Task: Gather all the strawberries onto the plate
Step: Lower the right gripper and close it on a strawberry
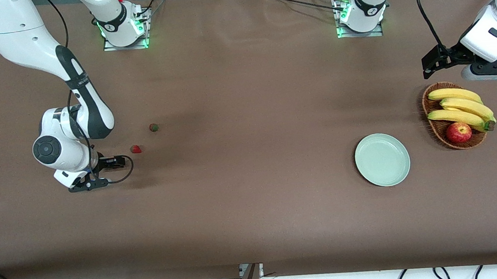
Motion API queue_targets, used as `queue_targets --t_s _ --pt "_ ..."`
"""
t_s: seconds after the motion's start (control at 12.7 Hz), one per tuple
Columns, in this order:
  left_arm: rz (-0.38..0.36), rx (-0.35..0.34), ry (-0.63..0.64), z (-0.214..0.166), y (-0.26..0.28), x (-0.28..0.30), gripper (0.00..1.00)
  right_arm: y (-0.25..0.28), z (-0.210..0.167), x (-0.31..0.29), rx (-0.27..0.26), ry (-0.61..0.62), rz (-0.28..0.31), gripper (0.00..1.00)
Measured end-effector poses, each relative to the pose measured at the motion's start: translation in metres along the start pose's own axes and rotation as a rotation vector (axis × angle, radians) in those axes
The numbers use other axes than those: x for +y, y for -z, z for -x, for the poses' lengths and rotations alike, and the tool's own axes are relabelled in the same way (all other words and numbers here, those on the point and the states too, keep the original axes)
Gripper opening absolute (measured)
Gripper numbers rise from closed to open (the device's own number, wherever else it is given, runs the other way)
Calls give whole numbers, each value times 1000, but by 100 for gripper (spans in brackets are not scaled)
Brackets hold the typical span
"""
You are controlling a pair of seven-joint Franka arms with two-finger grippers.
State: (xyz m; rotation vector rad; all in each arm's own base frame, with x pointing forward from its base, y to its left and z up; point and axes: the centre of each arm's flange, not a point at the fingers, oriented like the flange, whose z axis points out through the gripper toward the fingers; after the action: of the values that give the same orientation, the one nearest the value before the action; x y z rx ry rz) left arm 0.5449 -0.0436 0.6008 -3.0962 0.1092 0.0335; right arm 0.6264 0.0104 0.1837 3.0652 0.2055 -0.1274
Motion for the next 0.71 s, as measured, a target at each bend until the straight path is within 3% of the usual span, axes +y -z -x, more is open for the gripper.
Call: queue_targets --t_s 0.16,0.39,0.47,0.71 --pt "0 0 0 0 0 0 100 -2 0 0 0 1 0 98" --pt "0 0 0 0 0 0 100 -2 1 0 -3 1 0 62" --pt "0 0 0 0 0 0 100 -3 2 0 -10 2 -1 58" --pt "0 0 0 0 0 0 100 -5 4 0 -26 2 -2 58"
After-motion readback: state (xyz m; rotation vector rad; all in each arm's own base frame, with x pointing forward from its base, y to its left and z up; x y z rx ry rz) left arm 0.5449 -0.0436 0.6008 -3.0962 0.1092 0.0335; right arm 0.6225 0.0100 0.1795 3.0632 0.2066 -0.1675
